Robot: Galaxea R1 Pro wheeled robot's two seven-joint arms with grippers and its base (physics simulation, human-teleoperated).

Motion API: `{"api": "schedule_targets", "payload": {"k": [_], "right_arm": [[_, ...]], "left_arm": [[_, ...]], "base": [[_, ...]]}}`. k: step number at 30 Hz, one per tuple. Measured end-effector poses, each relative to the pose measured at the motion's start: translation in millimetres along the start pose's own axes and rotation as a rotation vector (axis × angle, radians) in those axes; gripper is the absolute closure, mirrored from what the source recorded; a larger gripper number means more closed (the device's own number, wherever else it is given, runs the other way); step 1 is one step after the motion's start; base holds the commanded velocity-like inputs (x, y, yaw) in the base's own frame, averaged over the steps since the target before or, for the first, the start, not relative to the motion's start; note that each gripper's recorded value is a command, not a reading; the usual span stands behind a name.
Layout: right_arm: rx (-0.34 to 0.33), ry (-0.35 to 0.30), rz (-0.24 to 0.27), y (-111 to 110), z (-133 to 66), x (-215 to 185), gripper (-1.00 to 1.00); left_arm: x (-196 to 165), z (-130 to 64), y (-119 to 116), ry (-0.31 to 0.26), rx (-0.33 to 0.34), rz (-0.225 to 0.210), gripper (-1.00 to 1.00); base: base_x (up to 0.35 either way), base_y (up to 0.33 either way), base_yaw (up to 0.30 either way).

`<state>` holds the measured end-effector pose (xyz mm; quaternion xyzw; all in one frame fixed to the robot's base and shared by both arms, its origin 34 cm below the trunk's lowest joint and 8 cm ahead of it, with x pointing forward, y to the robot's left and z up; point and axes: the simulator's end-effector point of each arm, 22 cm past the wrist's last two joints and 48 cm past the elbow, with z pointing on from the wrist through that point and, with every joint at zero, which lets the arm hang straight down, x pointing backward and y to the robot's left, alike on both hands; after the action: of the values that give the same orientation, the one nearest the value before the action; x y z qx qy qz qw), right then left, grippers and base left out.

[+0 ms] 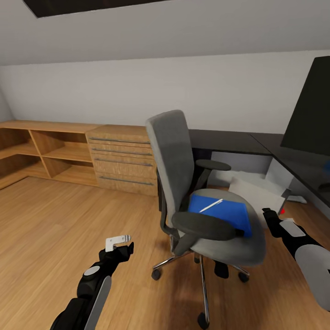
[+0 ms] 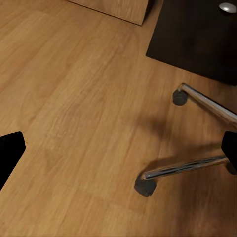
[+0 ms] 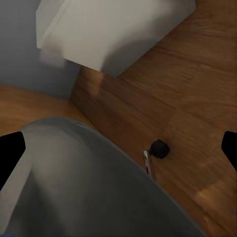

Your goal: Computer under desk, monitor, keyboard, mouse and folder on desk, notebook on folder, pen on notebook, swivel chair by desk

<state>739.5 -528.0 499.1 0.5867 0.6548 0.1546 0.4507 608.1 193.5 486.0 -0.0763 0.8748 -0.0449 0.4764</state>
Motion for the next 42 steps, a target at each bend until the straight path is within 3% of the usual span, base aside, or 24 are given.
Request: {"api": "schedule_targets", "payload": {"k": [22,26,29,42], "right_arm": [[0.001,0.014,0.002,-1,0.2,4,-1.00],[0.003,0.087,-0.008,-2,-0.7,19,-1.00],[0.004,0.107,-0.017,-2,-1.2,23,-1.00],[0.004,0.111,-0.022,-2,-1.4,24,-1.00]], "left_arm": [[0,0.0,0,0.000,0.001,0.001,-1.00],[0,0.0,-1,0.000,0.001,0.001,-1.00],[0,0.0,-1,0.000,0.001,0.001,-1.00],[0,0.0,0,0.002,0.000,0.000,-1.00]], "base": [[0.067,-0.001,0.000],[0.000,0.000,0.000],[0.000,0.000,0.000],[0.000,0.000,0.025]]}}
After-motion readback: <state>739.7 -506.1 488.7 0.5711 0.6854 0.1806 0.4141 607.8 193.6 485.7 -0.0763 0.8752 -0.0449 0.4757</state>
